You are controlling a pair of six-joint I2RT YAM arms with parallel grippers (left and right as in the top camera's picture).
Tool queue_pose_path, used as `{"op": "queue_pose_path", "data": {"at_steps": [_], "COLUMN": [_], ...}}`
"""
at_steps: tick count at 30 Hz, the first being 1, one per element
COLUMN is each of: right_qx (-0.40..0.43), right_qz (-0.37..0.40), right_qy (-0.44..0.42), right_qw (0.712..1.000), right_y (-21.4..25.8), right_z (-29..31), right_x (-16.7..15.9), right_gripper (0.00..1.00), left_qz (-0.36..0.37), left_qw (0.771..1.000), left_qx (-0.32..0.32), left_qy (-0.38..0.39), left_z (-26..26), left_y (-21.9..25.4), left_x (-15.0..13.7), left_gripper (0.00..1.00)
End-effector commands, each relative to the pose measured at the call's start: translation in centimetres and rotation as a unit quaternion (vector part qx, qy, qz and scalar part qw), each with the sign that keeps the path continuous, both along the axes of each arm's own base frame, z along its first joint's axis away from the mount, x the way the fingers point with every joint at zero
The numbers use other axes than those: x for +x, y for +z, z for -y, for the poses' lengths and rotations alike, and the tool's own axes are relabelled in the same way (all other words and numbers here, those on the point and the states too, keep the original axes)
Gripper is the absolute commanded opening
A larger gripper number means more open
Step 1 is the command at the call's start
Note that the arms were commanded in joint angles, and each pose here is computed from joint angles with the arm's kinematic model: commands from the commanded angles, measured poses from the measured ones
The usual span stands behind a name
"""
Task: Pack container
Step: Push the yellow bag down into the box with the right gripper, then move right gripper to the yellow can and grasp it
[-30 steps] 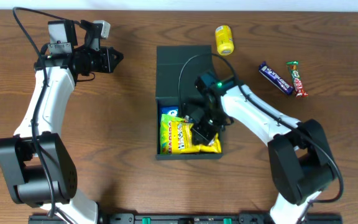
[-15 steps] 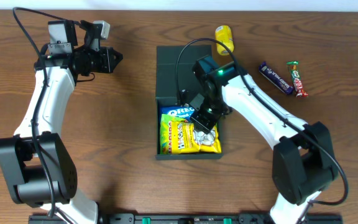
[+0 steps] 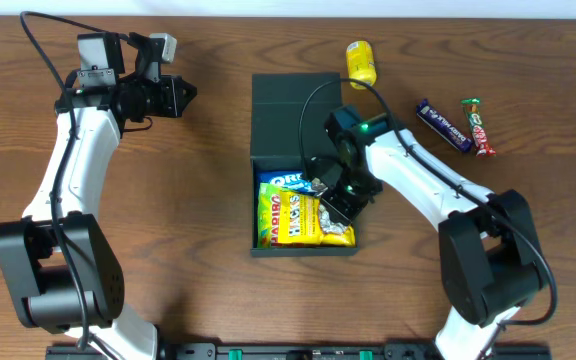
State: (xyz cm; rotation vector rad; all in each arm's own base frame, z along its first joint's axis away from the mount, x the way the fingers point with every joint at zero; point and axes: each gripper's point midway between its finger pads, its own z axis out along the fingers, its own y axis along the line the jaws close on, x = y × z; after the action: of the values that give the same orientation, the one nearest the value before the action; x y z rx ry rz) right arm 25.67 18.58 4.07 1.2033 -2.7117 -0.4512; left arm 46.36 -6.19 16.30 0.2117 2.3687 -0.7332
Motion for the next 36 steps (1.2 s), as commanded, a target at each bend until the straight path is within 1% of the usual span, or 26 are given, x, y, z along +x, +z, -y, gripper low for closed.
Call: {"op": "queue_pose_path", "data": {"at_steps": [1, 5, 8, 11, 15, 17, 19, 23, 25, 28, 30, 36], "right_qx": [-0.005, -0.003, 0.010, 0.030, 0.066, 0.077, 0.073, 0.059, 0.064, 0.078, 0.080, 0.069], "right_qz": [-0.006, -0.003, 0.009, 0.042, 0.118, 0.165, 0.207, 0.278, 0.298, 0.315, 0.313, 0.296], "right_qy": [-0.004, -0.004, -0.005, -0.005, -0.007, -0.039, -0.083, -0.192, -0.226, -0.268, -0.300, -0.342], "right_qw": [1.000, 1.000, 1.000, 0.999, 0.991, 0.982, 0.972, 0.939, 0.925, 0.907, 0.898, 0.889], "right_y": [-0.2, 0.1, 1.5, 3.9, 7.9, 9.5, 10.2, 11.3, 11.9, 12.3, 11.9, 9.5], "right_z": [0.5, 0.3, -0.3, -1.2, -2.7, -3.2, -3.0, -1.3, -0.5, 0.7, 1.8, 3.8], "right_x": [-0.5, -0.3, 0.6, 2.3, 5.7, 8.4, 11.1, 16.0, 17.7, 19.9, 20.9, 22.6], "right_gripper": [0.02, 0.01, 0.02, 0.01, 0.01, 0.02, 0.01, 0.01, 0.01, 0.01, 0.01, 0.01], "left_qz": [0.025, 0.025, 0.025, 0.025, 0.025, 0.025, 0.025, 0.024, 0.024, 0.025, 0.025, 0.025], "left_qw": [1.000, 1.000, 1.000, 1.000, 1.000, 1.000, 1.000, 1.000, 1.000, 1.000, 1.000, 1.000], "left_qx": [0.010, 0.009, 0.009, 0.010, 0.010, 0.010, 0.010, 0.009, 0.009, 0.009, 0.009, 0.010], "left_qy": [-0.004, -0.004, -0.005, -0.005, -0.004, -0.005, -0.005, -0.005, -0.005, -0.005, -0.005, -0.005], "left_z": [-0.2, -0.2, -0.2, -0.2, -0.2, -0.2, -0.2, -0.2, -0.2, -0.2, -0.2, -0.2], "left_y": [1.5, 1.5, 1.5, 1.5, 1.5, 1.5, 1.5, 1.5, 1.5, 1.5, 1.5, 1.5], "left_x": [0.5, 0.4, 0.4, 0.5, 0.5, 0.4, 0.4, 0.4, 0.4, 0.4, 0.4, 0.5], "left_gripper": [0.06, 0.07, 0.07, 0.07, 0.07, 0.07, 0.07, 0.06, 0.06, 0.06, 0.06, 0.06]}}
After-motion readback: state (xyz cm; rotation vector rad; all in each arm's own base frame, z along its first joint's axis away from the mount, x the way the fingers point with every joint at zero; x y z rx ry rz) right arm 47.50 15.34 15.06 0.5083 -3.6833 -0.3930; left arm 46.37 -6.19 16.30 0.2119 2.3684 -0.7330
